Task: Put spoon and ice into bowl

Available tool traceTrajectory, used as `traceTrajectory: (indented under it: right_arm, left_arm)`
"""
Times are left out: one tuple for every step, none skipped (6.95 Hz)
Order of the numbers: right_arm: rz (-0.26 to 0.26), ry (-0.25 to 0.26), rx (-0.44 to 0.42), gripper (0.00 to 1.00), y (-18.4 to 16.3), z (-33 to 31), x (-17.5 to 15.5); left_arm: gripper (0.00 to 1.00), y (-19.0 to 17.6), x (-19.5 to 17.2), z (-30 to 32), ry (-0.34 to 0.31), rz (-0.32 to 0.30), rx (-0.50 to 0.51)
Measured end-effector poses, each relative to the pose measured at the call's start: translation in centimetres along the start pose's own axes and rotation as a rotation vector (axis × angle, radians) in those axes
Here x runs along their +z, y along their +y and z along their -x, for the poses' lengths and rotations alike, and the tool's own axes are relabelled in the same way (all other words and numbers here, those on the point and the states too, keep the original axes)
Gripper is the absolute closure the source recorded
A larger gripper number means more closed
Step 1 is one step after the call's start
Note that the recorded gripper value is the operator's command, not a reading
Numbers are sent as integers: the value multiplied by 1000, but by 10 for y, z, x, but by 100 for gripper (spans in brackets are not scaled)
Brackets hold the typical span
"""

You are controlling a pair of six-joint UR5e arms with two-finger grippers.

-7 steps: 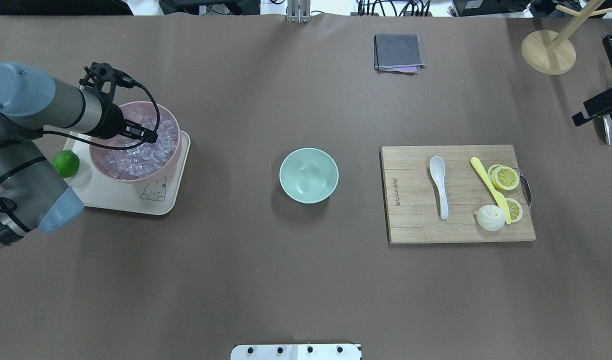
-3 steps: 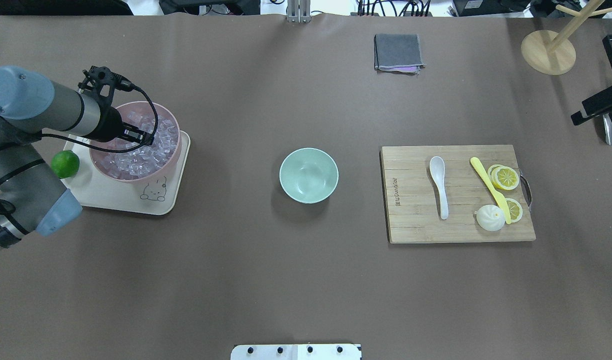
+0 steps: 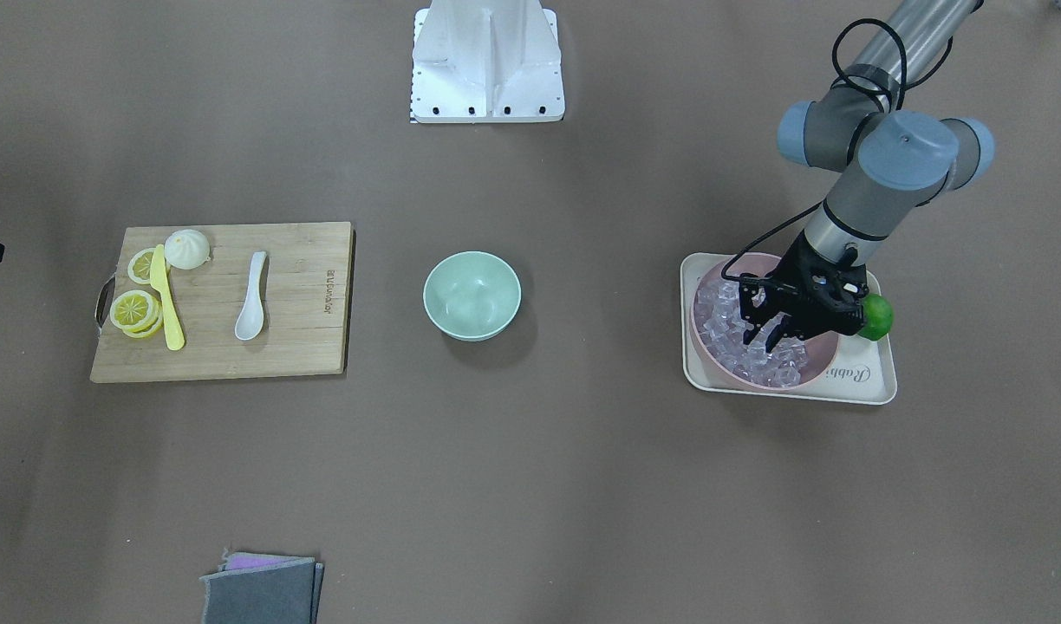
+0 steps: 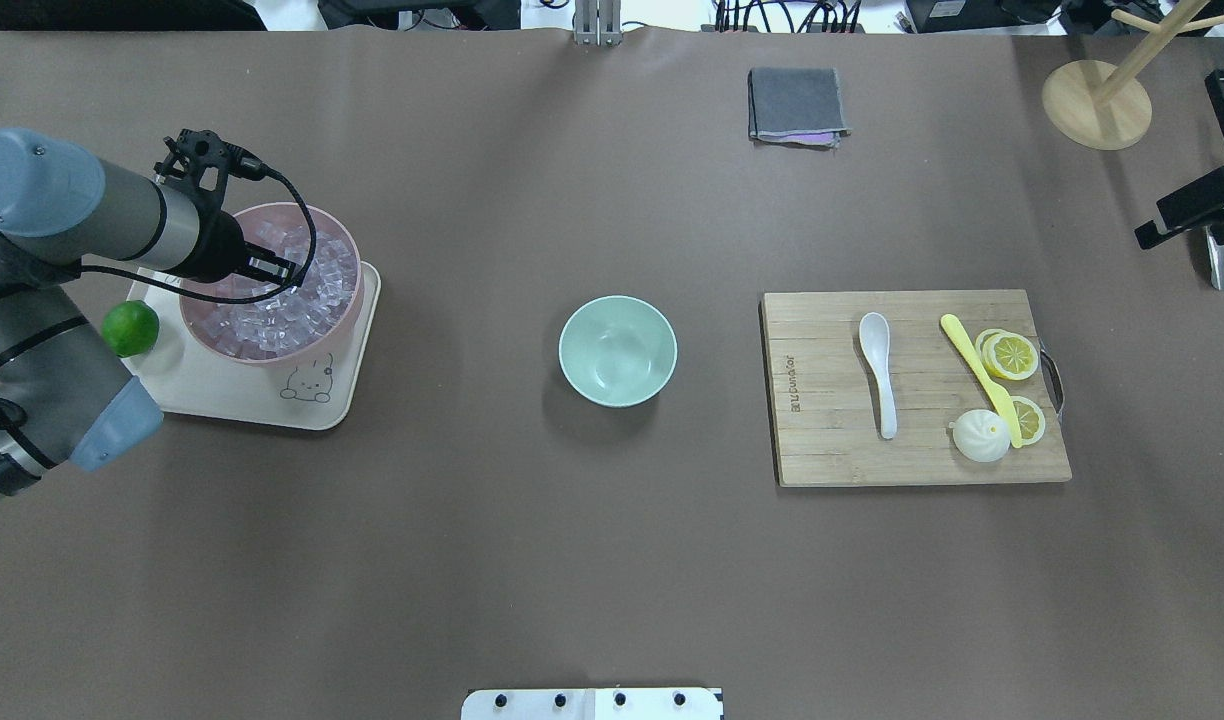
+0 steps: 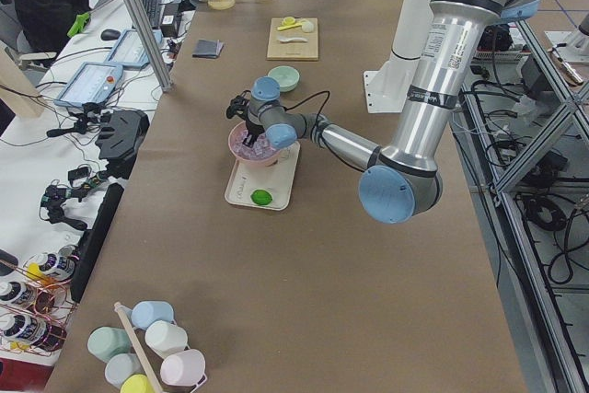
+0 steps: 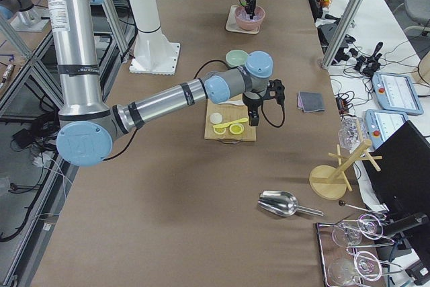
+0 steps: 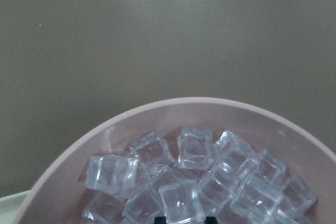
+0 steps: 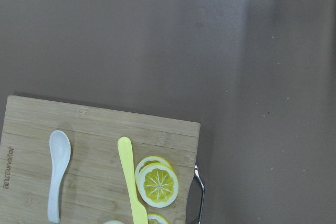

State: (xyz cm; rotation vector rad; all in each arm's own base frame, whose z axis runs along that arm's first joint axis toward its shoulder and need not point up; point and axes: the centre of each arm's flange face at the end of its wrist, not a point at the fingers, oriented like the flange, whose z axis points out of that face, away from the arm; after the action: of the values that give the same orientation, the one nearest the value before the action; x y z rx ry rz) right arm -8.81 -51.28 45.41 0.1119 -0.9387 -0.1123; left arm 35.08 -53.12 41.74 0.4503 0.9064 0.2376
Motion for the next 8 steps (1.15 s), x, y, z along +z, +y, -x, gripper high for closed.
traceTrajectory:
  right_arm:
    - [-1, 5, 11, 0, -3, 7, 2]
    - [-2, 12, 38, 0, -7, 22, 8]
    - [-9, 19, 55, 0, -8, 40, 18]
    - [-22, 19, 65, 0, -6, 56, 30]
    - [-29, 11, 83, 0, -3, 69, 40]
    - [-30, 8, 109, 0, 2, 86, 55]
    - [-39, 16, 137, 0, 9, 106, 76]
    - [-48, 22, 173, 0, 18, 130, 99]
  left_arm:
    - [100, -5, -9, -2, 6, -14, 2]
    - [100, -13, -25, -3, 11, -41, 2]
    - [100, -20, -39, -3, 16, -64, 0]
    - [100, -23, -48, -5, 23, -77, -1]
    - [100, -26, -56, -9, 34, -89, -8]
    - [100, -31, -66, -18, 52, -104, -36]
    - [100, -39, -78, -34, 81, -128, -80]
    - [100, -56, -90, -58, 122, -156, -141]
